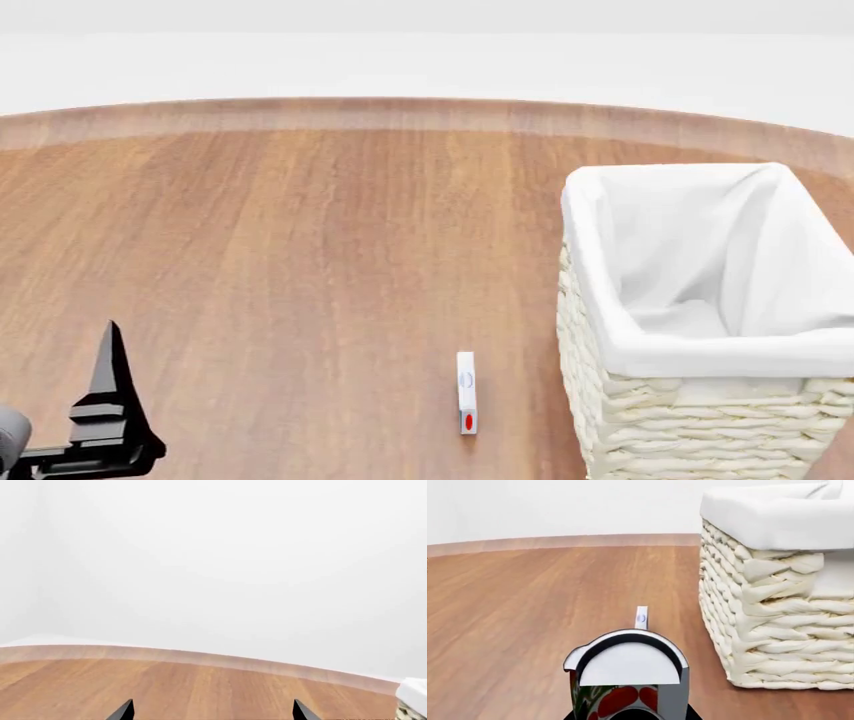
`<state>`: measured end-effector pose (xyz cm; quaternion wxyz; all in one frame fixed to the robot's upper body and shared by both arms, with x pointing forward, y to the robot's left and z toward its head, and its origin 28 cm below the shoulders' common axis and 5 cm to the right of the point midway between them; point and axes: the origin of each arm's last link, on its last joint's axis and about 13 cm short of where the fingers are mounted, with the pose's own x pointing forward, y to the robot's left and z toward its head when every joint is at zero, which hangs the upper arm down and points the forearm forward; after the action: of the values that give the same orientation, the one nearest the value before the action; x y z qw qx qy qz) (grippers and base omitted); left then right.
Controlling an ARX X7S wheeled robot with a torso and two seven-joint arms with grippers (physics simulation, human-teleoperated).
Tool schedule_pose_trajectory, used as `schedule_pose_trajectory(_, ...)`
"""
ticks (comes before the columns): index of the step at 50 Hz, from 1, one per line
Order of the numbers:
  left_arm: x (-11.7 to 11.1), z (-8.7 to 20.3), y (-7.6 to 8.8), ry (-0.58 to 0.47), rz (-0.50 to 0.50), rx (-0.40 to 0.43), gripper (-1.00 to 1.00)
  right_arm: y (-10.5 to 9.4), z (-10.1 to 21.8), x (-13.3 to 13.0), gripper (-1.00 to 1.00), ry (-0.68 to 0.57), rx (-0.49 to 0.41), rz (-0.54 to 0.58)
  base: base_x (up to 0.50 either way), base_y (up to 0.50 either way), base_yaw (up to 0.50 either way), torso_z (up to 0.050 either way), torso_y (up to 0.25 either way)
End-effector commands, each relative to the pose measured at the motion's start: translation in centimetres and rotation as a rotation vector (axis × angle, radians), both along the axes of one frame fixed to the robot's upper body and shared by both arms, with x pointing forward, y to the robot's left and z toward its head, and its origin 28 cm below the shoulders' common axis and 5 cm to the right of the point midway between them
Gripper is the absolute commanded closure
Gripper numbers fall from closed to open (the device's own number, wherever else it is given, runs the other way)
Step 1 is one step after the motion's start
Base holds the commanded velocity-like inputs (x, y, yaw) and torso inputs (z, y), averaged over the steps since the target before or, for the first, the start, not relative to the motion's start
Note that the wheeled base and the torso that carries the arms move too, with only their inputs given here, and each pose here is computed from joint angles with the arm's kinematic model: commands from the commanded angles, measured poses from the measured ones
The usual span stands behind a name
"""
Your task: Pick up the tomato sauce, and put it in the basket.
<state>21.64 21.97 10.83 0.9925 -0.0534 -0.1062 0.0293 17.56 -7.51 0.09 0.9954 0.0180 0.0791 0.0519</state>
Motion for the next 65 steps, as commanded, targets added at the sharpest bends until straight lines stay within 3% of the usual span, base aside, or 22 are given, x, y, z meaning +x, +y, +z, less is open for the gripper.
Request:
schedule_pose_trajectory(1,-0.1,0.2,0.2,-0.002,0.006,0.001,-1.00,0.1,1.3,1.9,1.00,-0.043,-0.031,0.020,0.00,0.00,0.00,0.000,0.000)
schedule_pose_trajectory(11,-0.2,-0.1,0.3,0.004,0.008,-0.001,-1.00,-0.2,3.9,5.2,1.00,-0.109,-0.034,0.031,0.00,0.00,0.00,0.000,0.000)
schedule_pose_trajectory(45,-0.2,-0.5,0.3,0.011,0.007,0.000,-1.00,1.8,12.9,9.8,1.00,-0.282,-0.084,0.128,0.00,0.00,0.00,0.000,0.000)
schedule_pose_trajectory(54,-0.1,-0.5,0.3,0.012,0.009,-0.002,-1.00,2.0,16.2,11.6,1.00,-0.321,-0.050,0.148,0.00,0.00,0.00,0.000,0.000)
schedule_pose_trajectory(65,-0.1,-1.0,0.1,0.020,0.002,0.000,-1.00,1.7,19.9,14.3,1.00,-0.361,-0.107,0.138,0.00,0.00,0.00,0.000,0.001)
